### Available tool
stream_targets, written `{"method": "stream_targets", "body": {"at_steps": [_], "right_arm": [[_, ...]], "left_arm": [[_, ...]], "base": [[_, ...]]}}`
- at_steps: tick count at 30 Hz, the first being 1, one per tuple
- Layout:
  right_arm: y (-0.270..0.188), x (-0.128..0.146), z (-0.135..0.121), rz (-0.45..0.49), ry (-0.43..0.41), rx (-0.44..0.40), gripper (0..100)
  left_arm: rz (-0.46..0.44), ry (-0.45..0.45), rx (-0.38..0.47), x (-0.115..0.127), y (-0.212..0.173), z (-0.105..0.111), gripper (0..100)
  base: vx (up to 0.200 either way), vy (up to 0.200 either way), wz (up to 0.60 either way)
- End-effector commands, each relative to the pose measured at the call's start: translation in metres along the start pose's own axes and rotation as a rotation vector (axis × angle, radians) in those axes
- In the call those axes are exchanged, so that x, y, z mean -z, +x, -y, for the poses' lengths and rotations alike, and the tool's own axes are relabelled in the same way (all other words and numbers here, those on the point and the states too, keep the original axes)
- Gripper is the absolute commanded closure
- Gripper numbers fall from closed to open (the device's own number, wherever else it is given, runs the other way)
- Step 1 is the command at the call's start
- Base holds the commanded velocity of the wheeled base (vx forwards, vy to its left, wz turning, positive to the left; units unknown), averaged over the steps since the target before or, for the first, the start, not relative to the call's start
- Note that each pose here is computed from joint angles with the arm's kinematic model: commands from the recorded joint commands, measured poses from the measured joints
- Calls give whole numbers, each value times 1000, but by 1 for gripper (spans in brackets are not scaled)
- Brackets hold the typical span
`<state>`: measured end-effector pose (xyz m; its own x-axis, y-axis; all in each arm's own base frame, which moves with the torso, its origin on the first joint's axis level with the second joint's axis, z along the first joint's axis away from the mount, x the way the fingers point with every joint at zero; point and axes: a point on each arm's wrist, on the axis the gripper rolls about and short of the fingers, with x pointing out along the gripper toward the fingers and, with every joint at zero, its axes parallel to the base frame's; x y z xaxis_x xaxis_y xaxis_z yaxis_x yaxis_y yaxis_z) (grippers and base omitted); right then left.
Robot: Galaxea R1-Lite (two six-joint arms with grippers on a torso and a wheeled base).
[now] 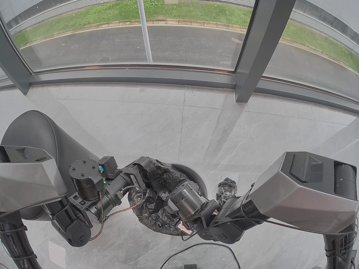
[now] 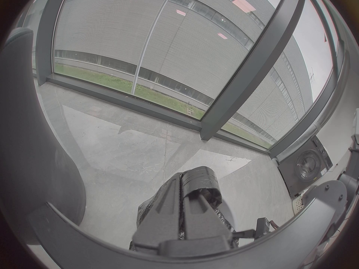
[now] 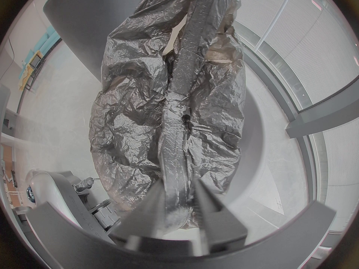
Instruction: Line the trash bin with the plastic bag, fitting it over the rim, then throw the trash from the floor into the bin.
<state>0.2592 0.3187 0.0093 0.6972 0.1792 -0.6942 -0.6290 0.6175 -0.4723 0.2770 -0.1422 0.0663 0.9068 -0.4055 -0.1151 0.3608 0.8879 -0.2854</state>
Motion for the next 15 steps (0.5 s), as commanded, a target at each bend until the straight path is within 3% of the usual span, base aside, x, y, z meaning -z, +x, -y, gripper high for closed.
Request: {"method": "stream_targets", "body": {"at_steps": [1, 10, 15], "right_arm": [[-1, -1, 1, 3, 6, 1, 100], [-11, 2, 7, 5, 15, 3, 100], [-23, 8, 25, 2, 43, 27, 100]], "left_arm": [[1, -1, 0, 0, 0, 0, 100], [1, -1, 0, 0, 0, 0, 100], [4, -3, -1, -1, 0, 0, 100]], "base": [[0, 0, 0], [0, 0, 0], [0, 0, 0]]}}
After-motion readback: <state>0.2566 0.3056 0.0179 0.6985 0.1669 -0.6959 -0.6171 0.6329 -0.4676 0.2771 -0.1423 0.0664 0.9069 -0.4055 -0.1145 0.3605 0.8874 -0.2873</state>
